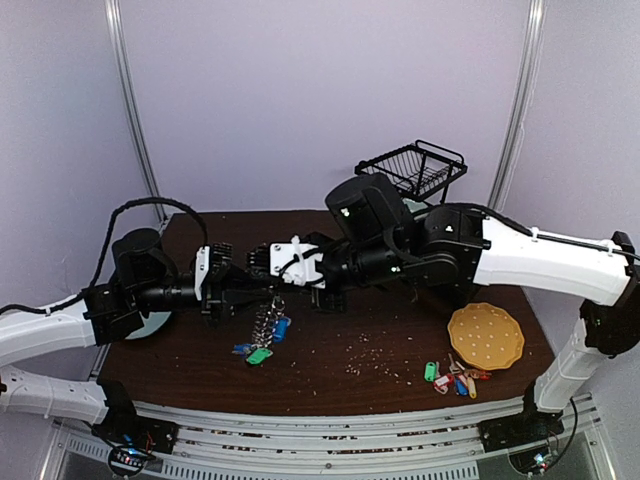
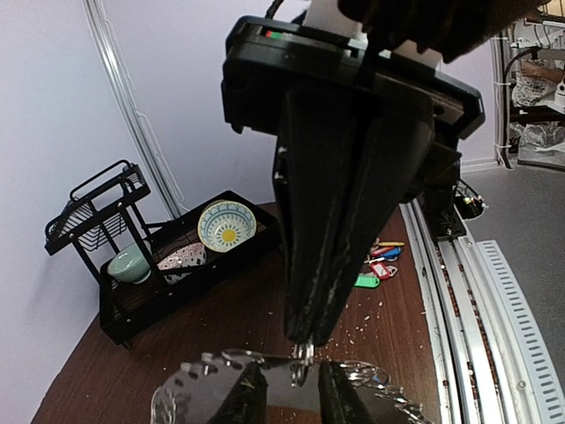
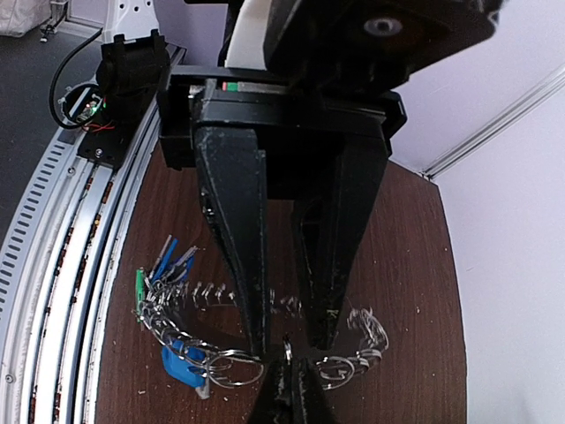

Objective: Put the keys on the keyring

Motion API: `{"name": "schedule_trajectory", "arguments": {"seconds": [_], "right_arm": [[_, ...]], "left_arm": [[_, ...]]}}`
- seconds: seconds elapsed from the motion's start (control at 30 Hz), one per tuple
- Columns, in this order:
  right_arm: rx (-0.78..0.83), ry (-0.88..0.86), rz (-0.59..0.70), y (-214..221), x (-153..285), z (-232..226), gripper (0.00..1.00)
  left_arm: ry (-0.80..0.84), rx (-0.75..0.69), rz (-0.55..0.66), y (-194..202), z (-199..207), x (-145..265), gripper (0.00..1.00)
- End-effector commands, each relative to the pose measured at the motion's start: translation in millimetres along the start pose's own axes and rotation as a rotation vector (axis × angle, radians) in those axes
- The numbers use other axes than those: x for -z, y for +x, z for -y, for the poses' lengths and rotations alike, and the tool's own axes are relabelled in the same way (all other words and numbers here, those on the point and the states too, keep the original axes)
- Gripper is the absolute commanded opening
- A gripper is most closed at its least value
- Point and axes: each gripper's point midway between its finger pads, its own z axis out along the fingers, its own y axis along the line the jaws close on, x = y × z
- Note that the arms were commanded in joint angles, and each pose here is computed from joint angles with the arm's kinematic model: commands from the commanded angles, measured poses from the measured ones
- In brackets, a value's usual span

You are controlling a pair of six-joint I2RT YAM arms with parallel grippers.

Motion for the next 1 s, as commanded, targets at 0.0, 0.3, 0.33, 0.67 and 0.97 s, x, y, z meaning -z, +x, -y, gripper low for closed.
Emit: {"name": "schedule_trajectory", "arguments": {"seconds": [0.0, 0.3, 0.33, 0.67, 0.97], "right_arm": [[0.015, 0.048, 0.040, -18, 1, 13, 0.00], [-0.007, 0.046, 0.070, -24, 2, 13, 0.00], [-0.010, 0.050, 0.076, -25, 3, 13, 0.00], [-0.282, 0.001, 0.533, -32, 31, 15, 0.20], [-0.381, -0.092, 0.771, -53, 36, 6, 0.14]], "left_arm": [[0.002, -0.024, 0.069, -24, -4, 1, 0.21], [-0.026, -0.020, 0.050, -19, -9, 0, 0.00], [-0.041, -0.017, 0.042, -18, -11, 0, 0.00], [-0.082, -0.099, 0.243, -57, -2, 29, 0.00], [0.028, -0.091, 0.324, -65, 20, 33, 0.00]]}}
